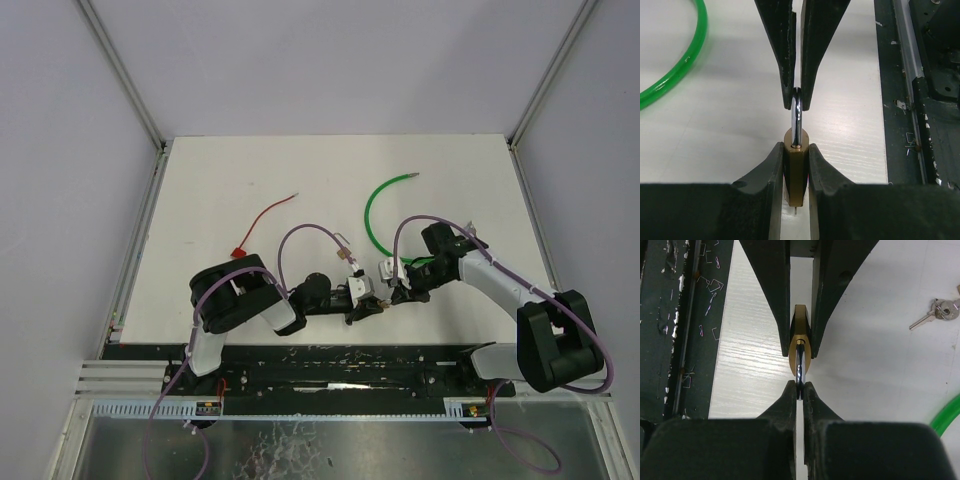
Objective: Lock with the key
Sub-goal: Lock the lock.
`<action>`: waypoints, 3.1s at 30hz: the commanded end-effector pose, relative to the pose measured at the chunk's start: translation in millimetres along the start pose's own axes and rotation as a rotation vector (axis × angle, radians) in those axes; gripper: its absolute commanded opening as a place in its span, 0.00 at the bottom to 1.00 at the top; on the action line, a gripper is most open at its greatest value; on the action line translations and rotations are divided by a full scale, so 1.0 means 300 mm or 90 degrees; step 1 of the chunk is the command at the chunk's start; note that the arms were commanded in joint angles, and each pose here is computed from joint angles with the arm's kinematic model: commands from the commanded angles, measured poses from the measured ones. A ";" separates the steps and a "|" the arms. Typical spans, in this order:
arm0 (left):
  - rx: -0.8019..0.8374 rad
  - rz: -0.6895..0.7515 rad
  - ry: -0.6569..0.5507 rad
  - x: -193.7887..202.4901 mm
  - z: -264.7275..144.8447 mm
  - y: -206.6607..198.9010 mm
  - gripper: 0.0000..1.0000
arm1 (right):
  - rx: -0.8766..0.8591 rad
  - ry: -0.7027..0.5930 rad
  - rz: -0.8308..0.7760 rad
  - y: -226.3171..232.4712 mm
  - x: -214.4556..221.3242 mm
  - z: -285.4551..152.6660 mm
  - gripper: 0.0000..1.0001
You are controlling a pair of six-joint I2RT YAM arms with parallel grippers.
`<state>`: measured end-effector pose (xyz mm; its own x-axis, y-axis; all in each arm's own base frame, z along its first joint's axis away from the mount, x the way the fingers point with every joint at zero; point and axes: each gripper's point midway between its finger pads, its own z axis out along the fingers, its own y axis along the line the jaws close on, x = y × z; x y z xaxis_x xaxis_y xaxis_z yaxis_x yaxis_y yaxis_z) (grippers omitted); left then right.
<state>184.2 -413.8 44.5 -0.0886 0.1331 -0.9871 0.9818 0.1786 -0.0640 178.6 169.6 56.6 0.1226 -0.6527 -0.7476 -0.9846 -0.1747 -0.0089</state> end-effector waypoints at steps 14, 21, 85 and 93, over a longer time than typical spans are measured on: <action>-0.019 0.043 -0.050 -0.097 0.059 0.040 0.00 | -0.087 -0.035 0.015 0.085 -0.038 0.078 0.00; -0.025 0.038 -0.066 -0.110 0.048 0.050 0.00 | -0.087 -0.034 0.008 0.086 -0.046 0.088 0.00; -0.024 0.045 -0.143 -0.132 0.005 0.068 0.00 | -0.129 -0.090 -0.145 0.173 -0.248 0.245 0.00; -0.003 0.040 -0.143 -0.129 0.008 0.048 0.00 | -0.145 -0.099 -0.115 0.176 -0.253 0.261 0.00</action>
<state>184.2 -396.1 46.0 -0.0509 0.0485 -0.9975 0.9900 0.1337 -0.0440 173.3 197.7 50.9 0.2064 -0.7665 -0.6082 -0.9779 -0.1823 -0.1022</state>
